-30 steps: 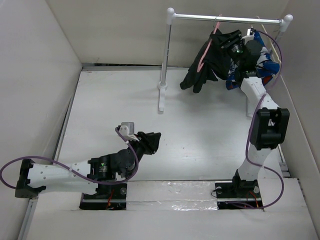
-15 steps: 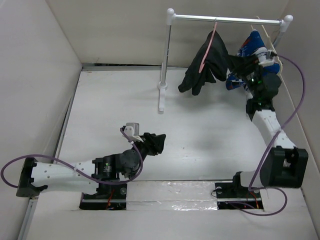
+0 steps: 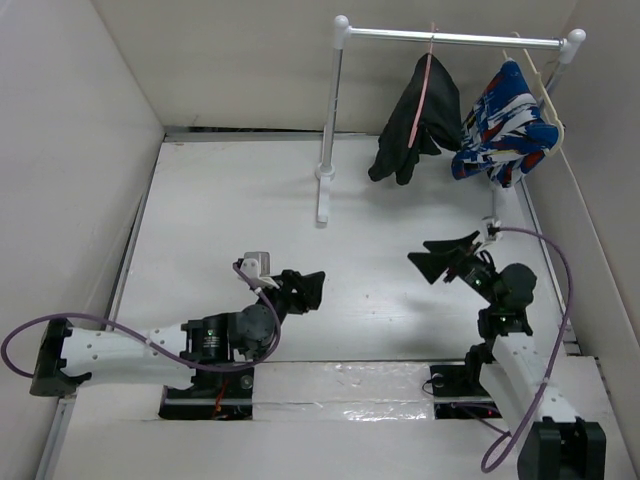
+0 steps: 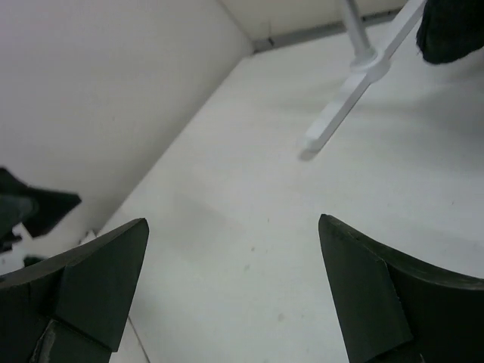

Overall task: Place the trousers on the hanger
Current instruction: Reset both arms

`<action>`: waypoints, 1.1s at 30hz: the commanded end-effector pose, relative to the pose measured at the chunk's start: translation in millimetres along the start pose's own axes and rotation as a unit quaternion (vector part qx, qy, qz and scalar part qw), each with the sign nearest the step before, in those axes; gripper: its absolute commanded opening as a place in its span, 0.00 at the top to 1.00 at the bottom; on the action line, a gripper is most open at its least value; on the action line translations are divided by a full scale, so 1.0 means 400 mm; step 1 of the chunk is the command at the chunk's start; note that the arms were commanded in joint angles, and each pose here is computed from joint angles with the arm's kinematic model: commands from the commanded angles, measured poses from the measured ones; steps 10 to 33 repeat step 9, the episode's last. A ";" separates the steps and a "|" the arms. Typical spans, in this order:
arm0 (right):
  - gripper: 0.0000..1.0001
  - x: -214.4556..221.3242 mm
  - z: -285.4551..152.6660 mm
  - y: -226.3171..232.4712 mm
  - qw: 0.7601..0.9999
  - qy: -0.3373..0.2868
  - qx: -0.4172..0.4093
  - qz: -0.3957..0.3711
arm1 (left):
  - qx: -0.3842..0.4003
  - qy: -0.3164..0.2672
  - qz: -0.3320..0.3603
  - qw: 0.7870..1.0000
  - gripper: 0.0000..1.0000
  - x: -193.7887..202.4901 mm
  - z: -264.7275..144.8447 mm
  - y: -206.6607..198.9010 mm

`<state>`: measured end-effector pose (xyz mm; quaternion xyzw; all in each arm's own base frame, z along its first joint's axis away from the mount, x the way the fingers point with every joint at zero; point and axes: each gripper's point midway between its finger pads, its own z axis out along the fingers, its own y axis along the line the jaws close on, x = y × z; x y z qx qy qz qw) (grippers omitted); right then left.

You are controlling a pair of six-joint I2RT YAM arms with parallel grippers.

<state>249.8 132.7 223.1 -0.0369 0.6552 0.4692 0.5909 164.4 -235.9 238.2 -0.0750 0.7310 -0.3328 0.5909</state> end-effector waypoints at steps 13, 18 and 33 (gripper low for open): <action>0.00 0.221 -0.053 -0.069 0.987 0.141 0.022 -0.067 | -0.022 0.042 -0.012 0.999 0.39 0.131 -0.004 0.084; 0.00 0.221 -0.053 -0.069 0.987 0.141 0.022 -0.067 | -0.022 0.042 -0.012 0.999 0.39 0.131 -0.004 0.084; 0.00 0.221 -0.053 -0.069 0.987 0.141 0.022 -0.067 | -0.022 0.042 -0.012 0.999 0.39 0.131 -0.004 0.084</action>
